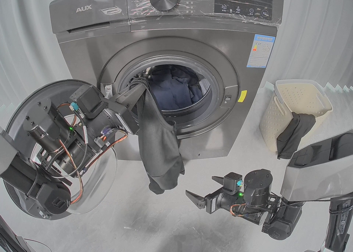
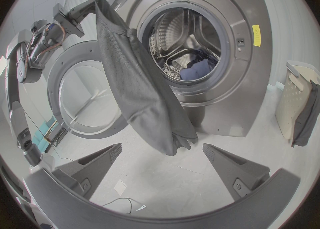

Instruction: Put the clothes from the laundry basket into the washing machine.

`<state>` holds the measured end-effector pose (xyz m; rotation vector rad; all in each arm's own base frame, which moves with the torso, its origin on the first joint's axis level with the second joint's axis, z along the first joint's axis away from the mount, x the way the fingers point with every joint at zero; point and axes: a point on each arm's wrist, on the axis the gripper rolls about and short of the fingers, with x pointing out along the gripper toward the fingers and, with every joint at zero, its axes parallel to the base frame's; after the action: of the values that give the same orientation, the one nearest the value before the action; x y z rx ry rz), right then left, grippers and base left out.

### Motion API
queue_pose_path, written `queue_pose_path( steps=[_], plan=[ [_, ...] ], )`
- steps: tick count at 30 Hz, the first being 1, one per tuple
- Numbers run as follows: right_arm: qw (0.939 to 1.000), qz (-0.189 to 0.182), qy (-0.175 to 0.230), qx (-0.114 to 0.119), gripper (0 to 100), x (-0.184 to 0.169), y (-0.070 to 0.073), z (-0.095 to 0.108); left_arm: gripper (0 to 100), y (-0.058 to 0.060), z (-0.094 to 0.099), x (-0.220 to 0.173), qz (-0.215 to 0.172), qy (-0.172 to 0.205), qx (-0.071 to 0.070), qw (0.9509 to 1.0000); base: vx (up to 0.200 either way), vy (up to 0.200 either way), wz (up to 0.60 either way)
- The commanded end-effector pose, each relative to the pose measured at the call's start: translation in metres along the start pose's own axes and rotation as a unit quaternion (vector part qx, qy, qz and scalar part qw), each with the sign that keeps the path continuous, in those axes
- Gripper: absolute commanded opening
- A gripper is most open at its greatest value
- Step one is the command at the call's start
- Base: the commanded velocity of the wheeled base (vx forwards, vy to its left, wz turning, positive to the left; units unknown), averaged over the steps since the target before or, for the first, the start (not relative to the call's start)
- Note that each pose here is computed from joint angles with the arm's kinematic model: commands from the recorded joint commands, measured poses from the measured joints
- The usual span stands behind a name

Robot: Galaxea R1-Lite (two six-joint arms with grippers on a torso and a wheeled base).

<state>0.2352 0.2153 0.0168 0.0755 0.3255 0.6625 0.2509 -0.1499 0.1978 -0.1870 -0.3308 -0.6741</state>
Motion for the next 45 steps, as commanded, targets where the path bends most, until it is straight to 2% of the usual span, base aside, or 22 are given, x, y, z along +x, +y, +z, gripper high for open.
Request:
queue_pose_path(
  steps=[1, 8, 10, 13, 19, 21, 26, 29, 45],
  plan=[
    [0.9999, -0.013, 0.011, 0.002, 100, 0.000, -0.008, -0.005, 0, 0.000, 0.000, 0.000, -0.001, 0.000, 0.000, 1.0000, 0.000, 0.000, 0.00],
    [0.9991, -0.011, -0.040, 0.005, 100, 0.020, -0.010, 0.013, 0, -0.004, 0.001, 0.000, -0.006, -0.002, -0.002, 1.0000, 0.000, 0.000, 0.00],
    [0.9976, 0.002, -0.070, 0.000, 100, 0.039, -0.004, 0.021, 0, -0.005, 0.002, 0.000, -0.008, -0.003, -0.002, 1.0000, 0.000, 0.000, 0.00],
    [0.9962, 0.019, -0.085, -0.004, 100, 0.050, 0.006, 0.023, 0, -0.005, 0.003, 0.000, -0.007, -0.005, -0.001, 1.0000, 0.000, 0.000, 0.00],
    [0.9936, 0.066, -0.090, -0.018, 100, 0.061, 0.029, 0.019, 0, -0.005, 0.005, 0.000, -0.009, -0.009, -0.001, 0.9999, 0.000, 0.000, 0.00],
    [0.9927, 0.073, -0.093, -0.027, 100, 0.070, 0.034, 0.017, 0, -0.010, 0.010, -0.001, -0.016, -0.016, -0.003, 0.9997, 0.000, 0.000, 0.00],
    [0.9925, 0.067, -0.099, -0.026, 100, 0.093, 0.029, 0.009, 0, -0.013, 0.015, -0.002, -0.021, -0.024, -0.003, 0.9995, 0.000, 0.000, 0.00],
    [0.9901, 0.065, -0.122, -0.024, 100, 0.114, 0.026, 0.010, 0, -0.013, 0.017, -0.001, -0.021, -0.027, -0.003, 0.9994, 0.000, 0.000, 0.00],
    [0.9893, 0.075, -0.123, -0.025, 100, 0.134, 0.036, -0.003, 0, -0.013, 0.017, 0.000, -0.022, -0.029, -0.003, 0.9993, 0.000, 0.000, 0.00]
  ],
)
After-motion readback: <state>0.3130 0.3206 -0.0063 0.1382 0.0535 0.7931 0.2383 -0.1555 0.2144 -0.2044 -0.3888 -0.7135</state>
